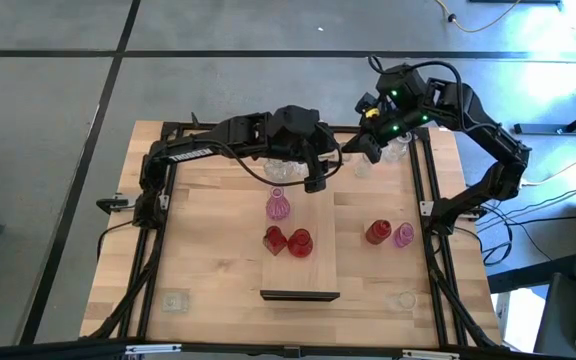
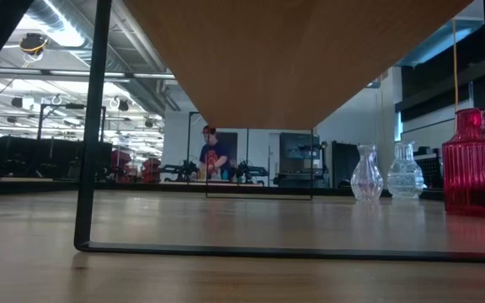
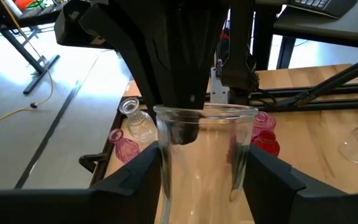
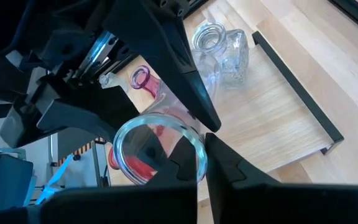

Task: Sort vases onto shelf
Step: Put the transparent vase on the shelf aligned with the other transparent vase

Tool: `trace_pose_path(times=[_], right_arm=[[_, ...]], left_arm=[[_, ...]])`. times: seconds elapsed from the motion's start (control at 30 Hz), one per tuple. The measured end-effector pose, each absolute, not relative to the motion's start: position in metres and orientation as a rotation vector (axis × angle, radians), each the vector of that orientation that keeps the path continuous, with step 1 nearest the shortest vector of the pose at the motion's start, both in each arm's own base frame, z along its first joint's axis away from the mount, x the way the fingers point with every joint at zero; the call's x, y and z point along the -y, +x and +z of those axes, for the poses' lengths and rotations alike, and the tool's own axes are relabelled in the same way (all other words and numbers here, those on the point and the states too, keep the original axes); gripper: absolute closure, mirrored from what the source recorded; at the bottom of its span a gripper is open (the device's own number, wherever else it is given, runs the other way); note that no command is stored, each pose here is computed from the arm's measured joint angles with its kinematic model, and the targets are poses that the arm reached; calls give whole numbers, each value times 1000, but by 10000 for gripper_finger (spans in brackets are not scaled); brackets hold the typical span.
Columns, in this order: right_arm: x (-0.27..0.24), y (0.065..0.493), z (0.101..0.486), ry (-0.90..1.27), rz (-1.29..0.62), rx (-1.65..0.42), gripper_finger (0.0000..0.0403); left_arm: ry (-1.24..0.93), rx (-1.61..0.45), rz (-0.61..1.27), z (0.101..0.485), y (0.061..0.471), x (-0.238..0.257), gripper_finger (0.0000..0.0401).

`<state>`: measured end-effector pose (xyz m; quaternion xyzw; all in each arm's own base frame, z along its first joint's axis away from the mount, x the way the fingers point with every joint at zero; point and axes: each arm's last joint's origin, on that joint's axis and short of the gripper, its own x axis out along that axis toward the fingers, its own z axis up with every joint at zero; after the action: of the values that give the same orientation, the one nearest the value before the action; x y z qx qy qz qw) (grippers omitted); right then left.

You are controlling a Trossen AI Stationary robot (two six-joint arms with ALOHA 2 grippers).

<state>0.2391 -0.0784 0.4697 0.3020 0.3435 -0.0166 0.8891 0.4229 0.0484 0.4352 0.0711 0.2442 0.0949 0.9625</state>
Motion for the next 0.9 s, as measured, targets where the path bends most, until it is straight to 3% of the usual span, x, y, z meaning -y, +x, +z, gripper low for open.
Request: trace_pose_path(times=[0.23, 0.9], right_arm=[[79, 240, 471, 620, -35, -700, 393], [73, 226, 488, 526, -3, -586, 315]], left_arm=[[139, -511, 215, 434, 422, -49, 224], [70, -580, 330, 429, 415, -55, 225]])
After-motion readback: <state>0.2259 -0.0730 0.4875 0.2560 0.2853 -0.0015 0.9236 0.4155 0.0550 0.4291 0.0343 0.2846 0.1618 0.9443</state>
